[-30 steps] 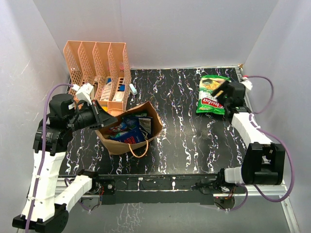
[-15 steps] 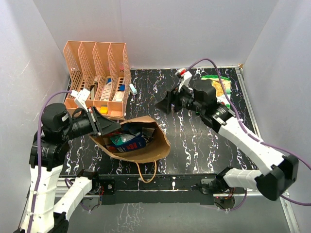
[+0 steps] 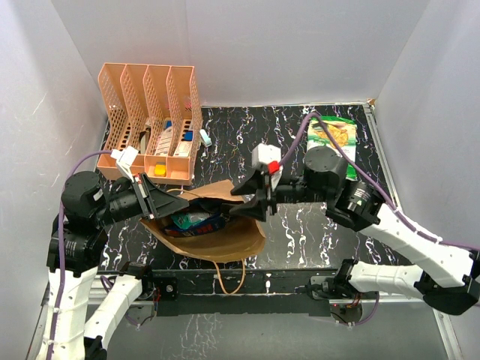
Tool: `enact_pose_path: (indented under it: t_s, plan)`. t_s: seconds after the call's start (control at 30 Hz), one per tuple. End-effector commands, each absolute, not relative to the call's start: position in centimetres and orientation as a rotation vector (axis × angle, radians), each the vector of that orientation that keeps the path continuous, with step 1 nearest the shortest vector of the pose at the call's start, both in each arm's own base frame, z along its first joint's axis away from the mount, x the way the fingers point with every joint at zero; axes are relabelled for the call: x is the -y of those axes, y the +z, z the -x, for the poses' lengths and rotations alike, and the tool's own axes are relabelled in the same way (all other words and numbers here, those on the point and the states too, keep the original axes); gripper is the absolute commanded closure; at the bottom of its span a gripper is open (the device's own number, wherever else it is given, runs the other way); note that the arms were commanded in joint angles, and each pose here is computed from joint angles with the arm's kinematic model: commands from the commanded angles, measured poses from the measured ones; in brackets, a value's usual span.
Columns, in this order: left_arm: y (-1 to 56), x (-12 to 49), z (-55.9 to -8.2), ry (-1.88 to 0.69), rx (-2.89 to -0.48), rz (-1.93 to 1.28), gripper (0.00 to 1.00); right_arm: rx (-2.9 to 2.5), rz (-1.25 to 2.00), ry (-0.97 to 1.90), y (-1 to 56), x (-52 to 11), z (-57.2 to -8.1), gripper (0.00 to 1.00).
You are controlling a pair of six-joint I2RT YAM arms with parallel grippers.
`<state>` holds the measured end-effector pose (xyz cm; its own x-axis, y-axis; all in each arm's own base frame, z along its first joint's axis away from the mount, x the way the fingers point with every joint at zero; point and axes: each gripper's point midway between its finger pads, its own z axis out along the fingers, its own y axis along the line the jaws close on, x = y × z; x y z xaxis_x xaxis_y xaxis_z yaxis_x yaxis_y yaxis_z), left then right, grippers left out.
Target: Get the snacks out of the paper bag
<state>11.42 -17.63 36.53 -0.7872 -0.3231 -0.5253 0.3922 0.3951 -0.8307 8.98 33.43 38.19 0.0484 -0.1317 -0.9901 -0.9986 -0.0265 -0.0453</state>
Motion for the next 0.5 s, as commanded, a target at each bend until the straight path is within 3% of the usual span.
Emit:
enact_pose_path:
  t_s: [0.0,0.13,0.27,0.47]
  plan:
    - [37.4,18.0,-10.2,-1.498,-1.988,-0.111,1.0,-1.138,1.456,1.047,38.9,-35.0,-5.7,0.52]
    - [37.5,17.9,-10.1,-1.491,-1.986,-0.115,1.0,-1.113,1.536,0.867,36.1,-37.5,-4.5,0.53]
    - [37.7,17.9,-10.1,-1.486,-1.982,-0.116,1.0,-1.161,1.442,0.548,33.3,-38.8,-7.9,0.51]
    - [37.7,17.8,-10.1,-1.477,-1.985,-0.129,1.0,-1.17,1.282,0.311,31.0,-38.9,-11.8,0.48]
